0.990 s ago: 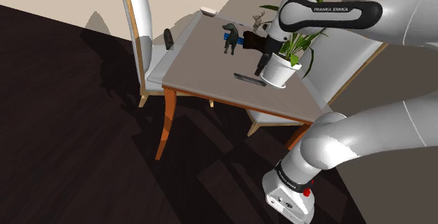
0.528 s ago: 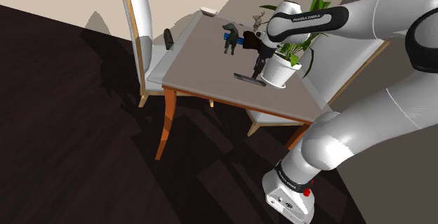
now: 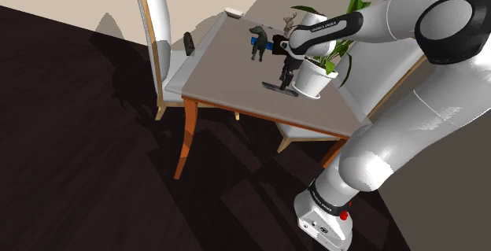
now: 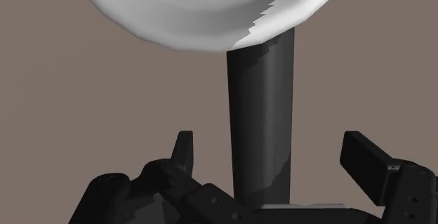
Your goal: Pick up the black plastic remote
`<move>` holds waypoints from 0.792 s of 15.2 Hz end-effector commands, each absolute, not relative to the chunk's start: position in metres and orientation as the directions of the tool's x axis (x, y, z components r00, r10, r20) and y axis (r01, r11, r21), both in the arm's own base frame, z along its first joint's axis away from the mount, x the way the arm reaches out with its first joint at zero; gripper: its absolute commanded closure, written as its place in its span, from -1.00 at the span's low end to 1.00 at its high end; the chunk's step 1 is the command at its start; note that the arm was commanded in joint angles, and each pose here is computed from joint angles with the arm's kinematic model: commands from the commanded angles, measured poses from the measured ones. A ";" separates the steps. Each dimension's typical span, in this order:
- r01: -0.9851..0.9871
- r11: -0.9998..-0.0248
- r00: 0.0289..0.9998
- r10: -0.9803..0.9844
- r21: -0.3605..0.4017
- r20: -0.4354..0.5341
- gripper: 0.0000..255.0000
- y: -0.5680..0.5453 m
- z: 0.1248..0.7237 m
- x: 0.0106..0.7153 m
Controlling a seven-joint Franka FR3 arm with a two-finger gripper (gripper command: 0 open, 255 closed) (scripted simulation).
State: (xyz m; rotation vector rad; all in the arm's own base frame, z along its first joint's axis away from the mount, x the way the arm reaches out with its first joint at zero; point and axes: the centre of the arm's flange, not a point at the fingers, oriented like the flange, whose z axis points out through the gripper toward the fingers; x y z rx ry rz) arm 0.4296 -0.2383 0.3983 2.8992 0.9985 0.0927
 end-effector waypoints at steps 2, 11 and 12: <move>0.614 -0.784 0.785 0.618 0.091 0.033 -1.00 -0.239 0.382 0.431; 0.614 -0.784 0.785 0.618 0.091 0.033 1.00 -0.238 0.373 0.431; 0.614 -0.784 0.785 0.618 0.091 0.033 1.00 -0.238 0.372 0.431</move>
